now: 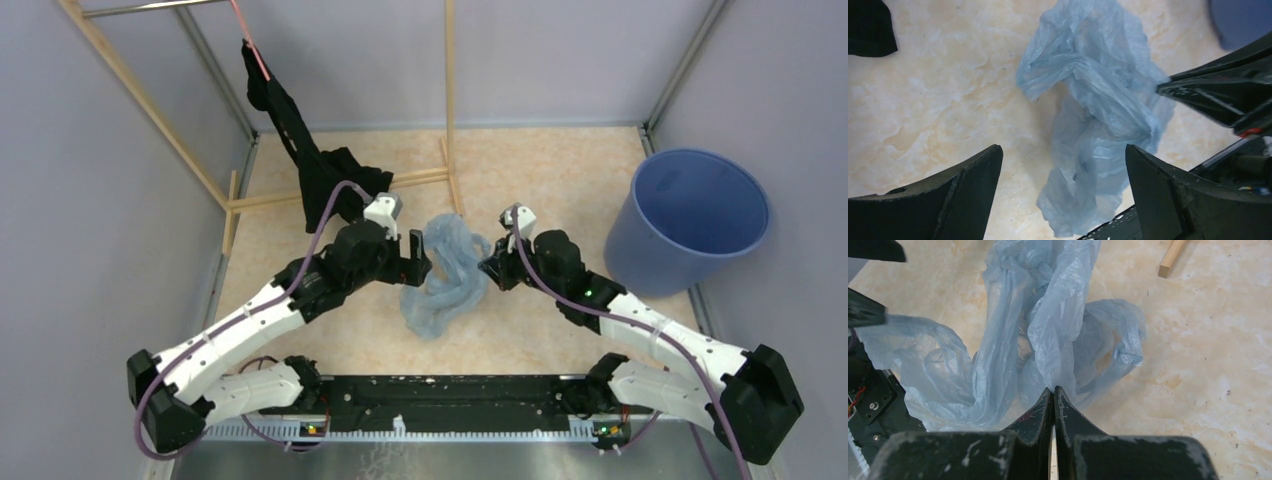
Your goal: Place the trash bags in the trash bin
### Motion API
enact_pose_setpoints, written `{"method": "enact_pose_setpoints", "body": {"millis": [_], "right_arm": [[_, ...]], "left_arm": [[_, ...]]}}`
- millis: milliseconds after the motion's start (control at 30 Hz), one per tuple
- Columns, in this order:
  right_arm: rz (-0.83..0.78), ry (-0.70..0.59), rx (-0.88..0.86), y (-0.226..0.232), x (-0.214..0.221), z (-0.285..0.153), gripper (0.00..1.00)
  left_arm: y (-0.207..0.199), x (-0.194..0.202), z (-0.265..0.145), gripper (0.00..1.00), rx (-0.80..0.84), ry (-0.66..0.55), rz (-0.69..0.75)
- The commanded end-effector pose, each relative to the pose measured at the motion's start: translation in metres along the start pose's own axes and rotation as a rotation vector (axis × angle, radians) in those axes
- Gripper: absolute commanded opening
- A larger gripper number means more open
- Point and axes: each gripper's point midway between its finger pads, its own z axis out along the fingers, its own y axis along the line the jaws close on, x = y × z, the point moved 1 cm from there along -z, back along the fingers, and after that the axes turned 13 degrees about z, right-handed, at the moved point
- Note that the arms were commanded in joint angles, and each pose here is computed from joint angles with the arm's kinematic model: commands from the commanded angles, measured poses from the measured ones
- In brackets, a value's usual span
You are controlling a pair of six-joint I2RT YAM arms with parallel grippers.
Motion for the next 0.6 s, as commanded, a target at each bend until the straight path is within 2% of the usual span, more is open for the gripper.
{"method": "enact_pose_setpoints", "body": {"millis": [0, 200, 300, 433, 567], "right_arm": [[-0.016, -0.055, -0.048, 0.014, -0.019, -0.005, 0.0], [-0.015, -0.053, -0.044, 0.011, -0.015, -0.005, 0.0], [-0.019, -0.048, -0.036, 0.009, -0.013, -0.003, 0.0], [-0.023, -0.044, -0.027, 0.007, -0.011, -0.002, 0.0], [-0.028, -0.052, 0.031, -0.003, -0.012, -0.006, 0.0]], "left_arm": [[-0.004, 0.004, 0.011, 0.96, 0.045, 0.096, 0.122], [-0.033, 0.019, 0.014, 0.88, 0.245, 0.106, 0.139], [-0.033, 0.035, 0.016, 0.83, 0.267, 0.136, 0.138], [-0.021, 0.05, 0.023, 0.56, 0.206, 0.177, 0.129], [0.005, 0.039, 0.024, 0.16, 0.036, 0.131, 0.132]]}}
